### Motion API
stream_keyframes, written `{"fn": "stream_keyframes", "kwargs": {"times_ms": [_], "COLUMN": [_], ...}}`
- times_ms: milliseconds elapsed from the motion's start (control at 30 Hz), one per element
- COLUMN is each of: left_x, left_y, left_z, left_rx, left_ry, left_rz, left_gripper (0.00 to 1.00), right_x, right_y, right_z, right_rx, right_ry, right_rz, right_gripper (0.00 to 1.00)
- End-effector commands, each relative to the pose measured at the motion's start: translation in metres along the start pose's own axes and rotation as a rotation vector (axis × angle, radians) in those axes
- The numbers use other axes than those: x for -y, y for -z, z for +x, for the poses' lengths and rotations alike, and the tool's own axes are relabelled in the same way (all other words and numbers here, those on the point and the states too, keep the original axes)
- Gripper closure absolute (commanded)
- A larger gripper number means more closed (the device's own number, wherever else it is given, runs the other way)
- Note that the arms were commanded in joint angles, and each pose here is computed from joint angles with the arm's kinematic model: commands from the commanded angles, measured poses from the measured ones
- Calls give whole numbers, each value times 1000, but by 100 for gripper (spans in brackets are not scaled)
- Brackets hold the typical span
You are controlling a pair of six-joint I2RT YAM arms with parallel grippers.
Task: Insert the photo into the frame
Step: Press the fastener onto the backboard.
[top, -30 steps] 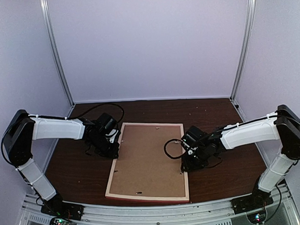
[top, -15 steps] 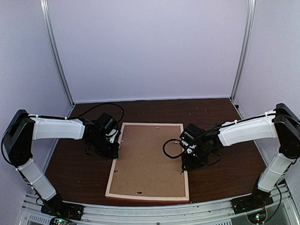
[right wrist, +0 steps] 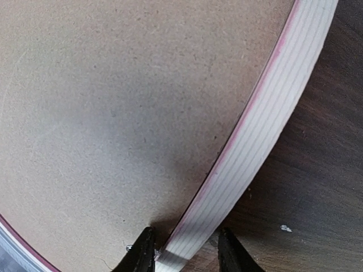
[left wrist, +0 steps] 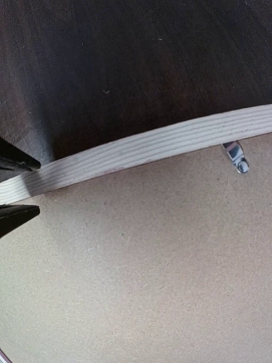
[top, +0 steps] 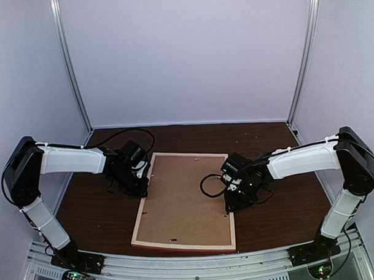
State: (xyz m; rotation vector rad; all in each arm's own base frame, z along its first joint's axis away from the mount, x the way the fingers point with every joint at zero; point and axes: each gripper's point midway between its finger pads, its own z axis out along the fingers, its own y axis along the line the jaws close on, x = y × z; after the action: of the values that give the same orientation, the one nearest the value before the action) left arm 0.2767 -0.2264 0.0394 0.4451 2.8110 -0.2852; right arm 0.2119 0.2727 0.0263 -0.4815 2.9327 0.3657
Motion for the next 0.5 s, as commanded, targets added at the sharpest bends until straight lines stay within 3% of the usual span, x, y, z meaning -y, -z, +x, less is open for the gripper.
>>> {"fn": "stream_keyframes", "kwargs": {"times_ms": [0, 467], "left_x": [2, 1], "left_y": [1, -2], "left_z": [-2, -1], "left_rx": [-3, -12], "left_ry": [-4, -5], "left_rz": [5, -4], "left_gripper": [77, 78], "right_x": [13, 2], "right_y": [-5, -6], "right_z": [25, 38], "right_rx": [-126, -260], "right_ry": [42, 141], "right_rz": [55, -40], "right_gripper": [63, 64]}}
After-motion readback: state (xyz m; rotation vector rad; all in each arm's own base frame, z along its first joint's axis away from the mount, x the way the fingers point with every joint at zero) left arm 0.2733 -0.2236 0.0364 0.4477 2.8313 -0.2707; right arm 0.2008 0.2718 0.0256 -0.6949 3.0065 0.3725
